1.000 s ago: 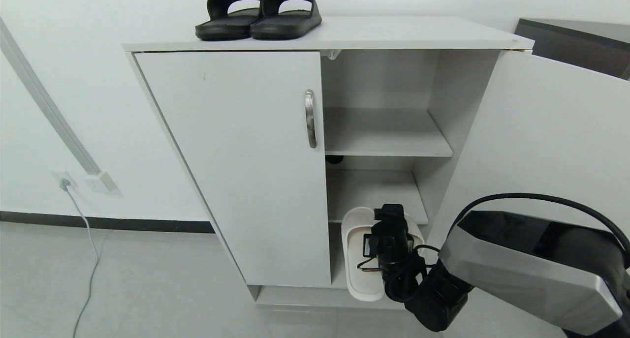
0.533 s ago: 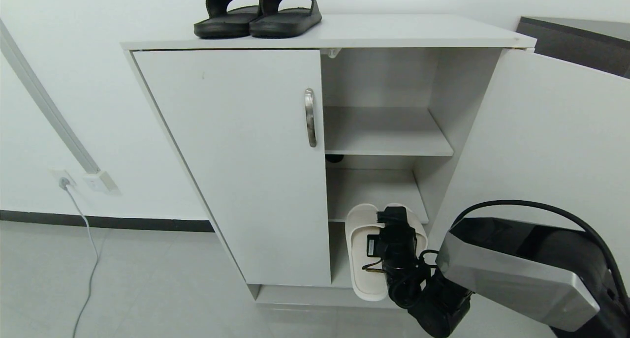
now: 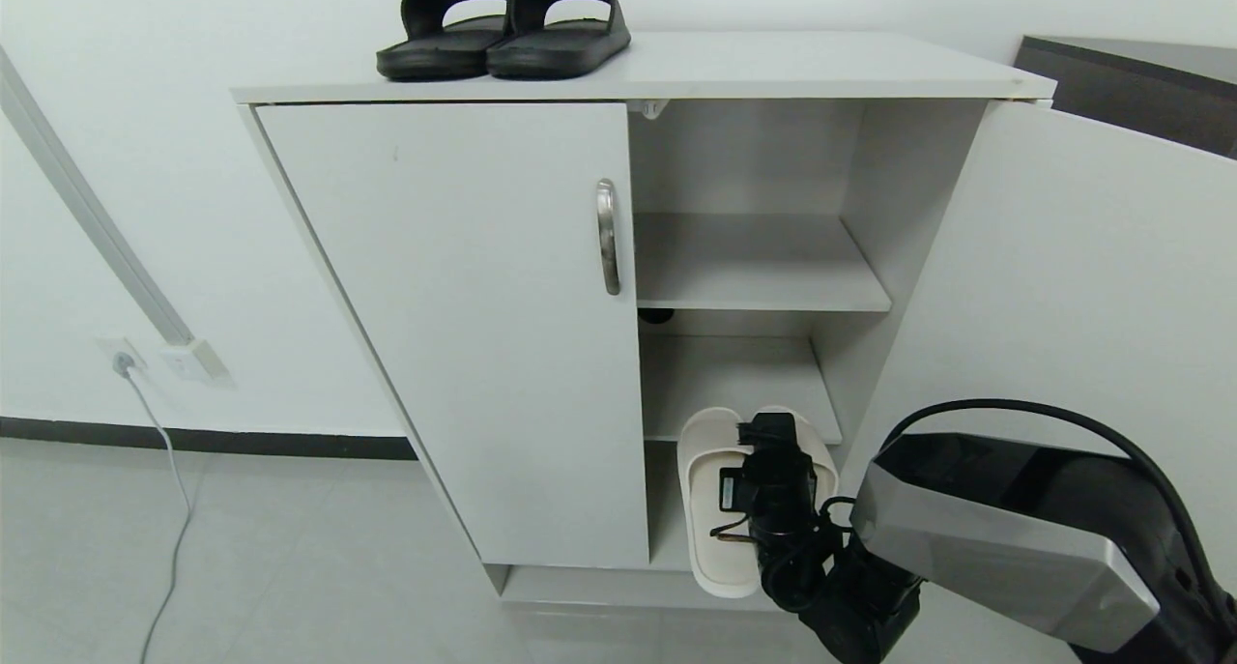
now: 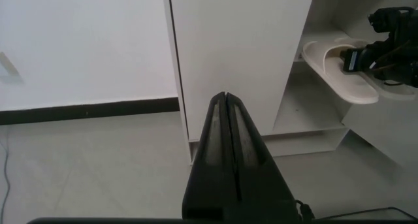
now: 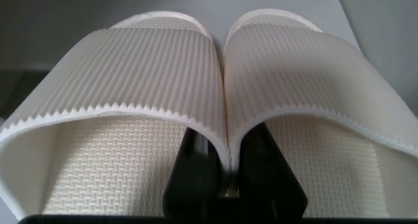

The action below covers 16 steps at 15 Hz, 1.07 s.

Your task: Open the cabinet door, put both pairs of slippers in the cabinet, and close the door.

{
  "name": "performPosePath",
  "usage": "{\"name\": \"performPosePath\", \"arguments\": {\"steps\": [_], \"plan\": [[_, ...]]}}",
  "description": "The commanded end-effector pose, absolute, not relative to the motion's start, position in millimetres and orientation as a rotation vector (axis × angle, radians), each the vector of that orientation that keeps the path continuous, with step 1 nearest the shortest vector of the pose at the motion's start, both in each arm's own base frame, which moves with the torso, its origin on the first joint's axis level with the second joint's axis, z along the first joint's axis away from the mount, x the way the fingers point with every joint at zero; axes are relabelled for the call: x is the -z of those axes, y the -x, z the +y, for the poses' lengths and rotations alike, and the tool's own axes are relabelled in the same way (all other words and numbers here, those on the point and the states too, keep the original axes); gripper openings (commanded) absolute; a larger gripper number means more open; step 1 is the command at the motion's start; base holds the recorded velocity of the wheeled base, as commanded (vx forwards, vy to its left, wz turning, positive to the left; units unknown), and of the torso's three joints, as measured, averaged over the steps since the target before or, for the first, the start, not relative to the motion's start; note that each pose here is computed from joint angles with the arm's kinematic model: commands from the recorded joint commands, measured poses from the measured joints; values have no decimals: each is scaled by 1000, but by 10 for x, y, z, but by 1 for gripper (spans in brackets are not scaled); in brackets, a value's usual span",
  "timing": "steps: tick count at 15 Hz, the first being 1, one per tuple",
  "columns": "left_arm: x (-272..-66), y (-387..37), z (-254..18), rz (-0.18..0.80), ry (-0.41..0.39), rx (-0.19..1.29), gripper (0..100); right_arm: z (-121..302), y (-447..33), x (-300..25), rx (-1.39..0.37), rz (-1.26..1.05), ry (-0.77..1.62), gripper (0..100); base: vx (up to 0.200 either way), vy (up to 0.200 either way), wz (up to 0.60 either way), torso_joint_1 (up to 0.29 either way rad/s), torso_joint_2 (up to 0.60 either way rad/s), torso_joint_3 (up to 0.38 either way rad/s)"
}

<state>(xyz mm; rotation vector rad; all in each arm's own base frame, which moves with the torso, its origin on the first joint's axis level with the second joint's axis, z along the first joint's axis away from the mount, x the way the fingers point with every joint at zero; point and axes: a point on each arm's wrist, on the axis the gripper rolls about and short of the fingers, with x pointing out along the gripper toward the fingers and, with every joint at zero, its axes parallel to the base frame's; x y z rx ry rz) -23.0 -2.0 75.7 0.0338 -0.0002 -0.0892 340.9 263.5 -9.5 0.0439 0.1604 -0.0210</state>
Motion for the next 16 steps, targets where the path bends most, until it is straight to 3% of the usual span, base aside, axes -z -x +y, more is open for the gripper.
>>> {"name": "performPosePath", "arguments": {"steps": [1,6,16], "plan": [[-756,229,-20,2,-34,89,0,2636,-3409,100,21,161,-44,0,200,0,0,-12,-12,7],[-756,229,-20,2,-34,89,0,2634,-3417,82,22,158,-45,0,200,0,0,6,3,1],[-756,229,-20,2,-31,87,0,2690,-3982,-105,47,146,-47,0,0,0,0,0,0,0]]}}
